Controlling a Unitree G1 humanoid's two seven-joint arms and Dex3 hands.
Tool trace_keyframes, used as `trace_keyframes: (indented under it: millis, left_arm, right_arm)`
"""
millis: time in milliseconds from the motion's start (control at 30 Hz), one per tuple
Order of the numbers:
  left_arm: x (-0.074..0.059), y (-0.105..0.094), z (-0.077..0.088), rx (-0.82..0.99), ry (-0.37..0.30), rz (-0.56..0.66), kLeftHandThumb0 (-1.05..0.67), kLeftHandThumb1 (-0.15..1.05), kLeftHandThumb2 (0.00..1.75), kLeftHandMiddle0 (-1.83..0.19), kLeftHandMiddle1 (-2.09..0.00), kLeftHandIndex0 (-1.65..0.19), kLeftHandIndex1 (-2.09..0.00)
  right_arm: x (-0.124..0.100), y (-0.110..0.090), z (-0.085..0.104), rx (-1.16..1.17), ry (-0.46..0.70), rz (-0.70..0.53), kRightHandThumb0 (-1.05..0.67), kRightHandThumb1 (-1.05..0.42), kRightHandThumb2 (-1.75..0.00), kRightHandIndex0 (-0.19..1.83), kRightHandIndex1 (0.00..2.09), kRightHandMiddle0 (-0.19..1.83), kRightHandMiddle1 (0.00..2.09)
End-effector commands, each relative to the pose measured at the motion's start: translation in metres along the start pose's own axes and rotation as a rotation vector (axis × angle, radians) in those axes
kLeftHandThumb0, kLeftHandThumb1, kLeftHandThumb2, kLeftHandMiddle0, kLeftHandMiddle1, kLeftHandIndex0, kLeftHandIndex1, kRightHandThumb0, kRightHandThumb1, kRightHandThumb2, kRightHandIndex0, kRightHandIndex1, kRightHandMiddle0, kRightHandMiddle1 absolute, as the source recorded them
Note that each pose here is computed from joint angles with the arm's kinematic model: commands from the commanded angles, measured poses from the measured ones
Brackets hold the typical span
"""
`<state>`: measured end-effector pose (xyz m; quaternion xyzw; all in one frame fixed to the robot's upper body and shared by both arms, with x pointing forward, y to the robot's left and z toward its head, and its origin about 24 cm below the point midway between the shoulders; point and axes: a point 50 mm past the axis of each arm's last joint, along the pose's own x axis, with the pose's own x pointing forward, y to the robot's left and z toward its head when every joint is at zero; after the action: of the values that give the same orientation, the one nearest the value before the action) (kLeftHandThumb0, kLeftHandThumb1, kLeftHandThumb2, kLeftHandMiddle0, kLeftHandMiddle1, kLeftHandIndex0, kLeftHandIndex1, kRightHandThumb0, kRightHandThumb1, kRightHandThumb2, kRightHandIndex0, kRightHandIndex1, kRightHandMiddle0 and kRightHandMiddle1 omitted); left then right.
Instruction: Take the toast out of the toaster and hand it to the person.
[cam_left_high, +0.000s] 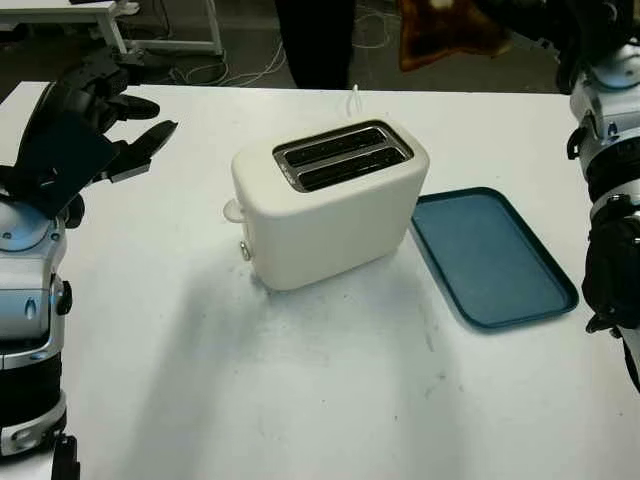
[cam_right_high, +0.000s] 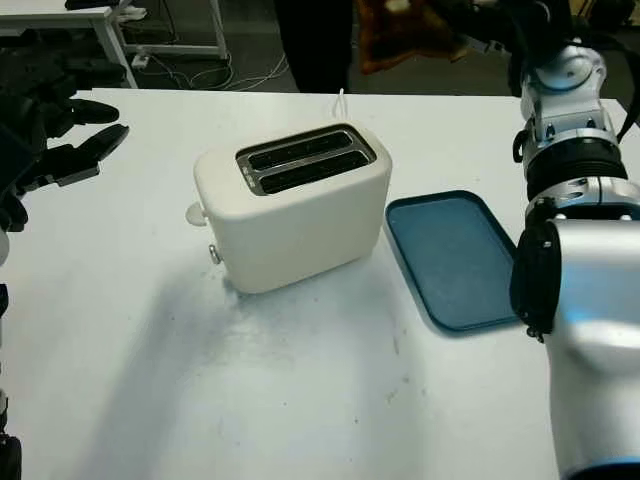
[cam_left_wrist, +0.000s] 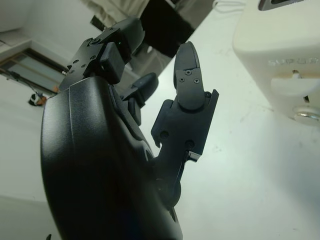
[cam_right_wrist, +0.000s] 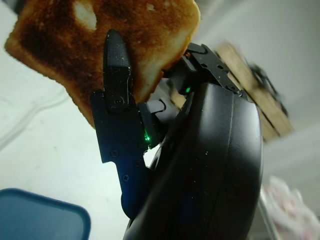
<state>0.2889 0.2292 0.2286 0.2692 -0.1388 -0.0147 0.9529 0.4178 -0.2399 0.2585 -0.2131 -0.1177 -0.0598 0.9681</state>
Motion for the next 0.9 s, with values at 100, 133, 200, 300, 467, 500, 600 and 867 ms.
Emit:
trace_keyframes:
  millis: [100, 133, 200, 300, 467, 500, 600, 867]
  left_arm:
    - [-0.001, -0.003, -0.002, 0.004, 0.003, -0.006, -0.28, 0.82, 0.36, -0.17, -1.00, -0.31, -0.62]
    - [-0.001, -0.003, -0.003, 0.002, 0.003, -0.005, -0.29, 0.82, 0.36, -0.17, -1.00, -0.31, -0.62]
    - [-0.001, -0.003, -0.004, -0.003, 0.001, -0.004, -0.28, 0.82, 0.37, -0.17, -1.01, -0.32, -0.63]
    - [-0.001, -0.002, -0.007, -0.001, -0.004, -0.009, -0.29, 0.81, 0.37, -0.17, -1.02, -0.32, -0.64]
    - [-0.001, -0.002, -0.009, 0.002, -0.009, -0.006, -0.31, 0.80, 0.38, -0.16, -1.05, -0.31, -0.66]
    - [-0.001, -0.002, -0.009, 0.009, -0.013, -0.006, -0.31, 0.80, 0.38, -0.17, -1.05, -0.32, -0.66]
    - [-0.001, -0.001, -0.010, 0.006, -0.016, -0.007, -0.31, 0.79, 0.38, -0.17, -1.07, -0.32, -0.68]
    - [0.001, -0.003, -0.011, -0.005, -0.018, -0.020, -0.32, 0.78, 0.40, -0.14, -1.08, -0.29, -0.70]
  right_arm:
    - [-0.013, 0.031, -0.044, 0.039, 0.141, -0.024, -0.22, -0.92, -0.37, 0.73, 1.75, 0.33, 1.71]
    - [-0.014, 0.035, -0.049, 0.068, 0.158, -0.028, -0.20, -0.92, -0.38, 0.73, 1.75, 0.32, 1.73]
    - [-0.018, 0.043, -0.058, 0.140, 0.202, -0.061, -0.15, -0.92, -0.36, 0.70, 1.75, 0.29, 1.74]
    - [-0.023, 0.053, -0.068, 0.181, 0.258, -0.091, -0.16, -0.92, -0.35, 0.70, 1.75, 0.27, 1.73]
    - [-0.031, 0.061, -0.083, 0.179, 0.297, -0.088, -0.11, -0.92, -0.39, 0.67, 1.75, 0.24, 1.72]
    - [-0.032, 0.061, -0.085, 0.180, 0.301, -0.089, -0.11, -0.92, -0.39, 0.65, 1.75, 0.22, 1.74]
    - [-0.035, 0.061, -0.092, 0.235, 0.337, -0.103, -0.12, -0.92, -0.36, 0.67, 1.75, 0.28, 1.74]
    - [-0.040, 0.065, -0.101, 0.346, 0.433, -0.137, -0.19, -0.92, -0.33, 0.76, 1.75, 0.30, 1.75]
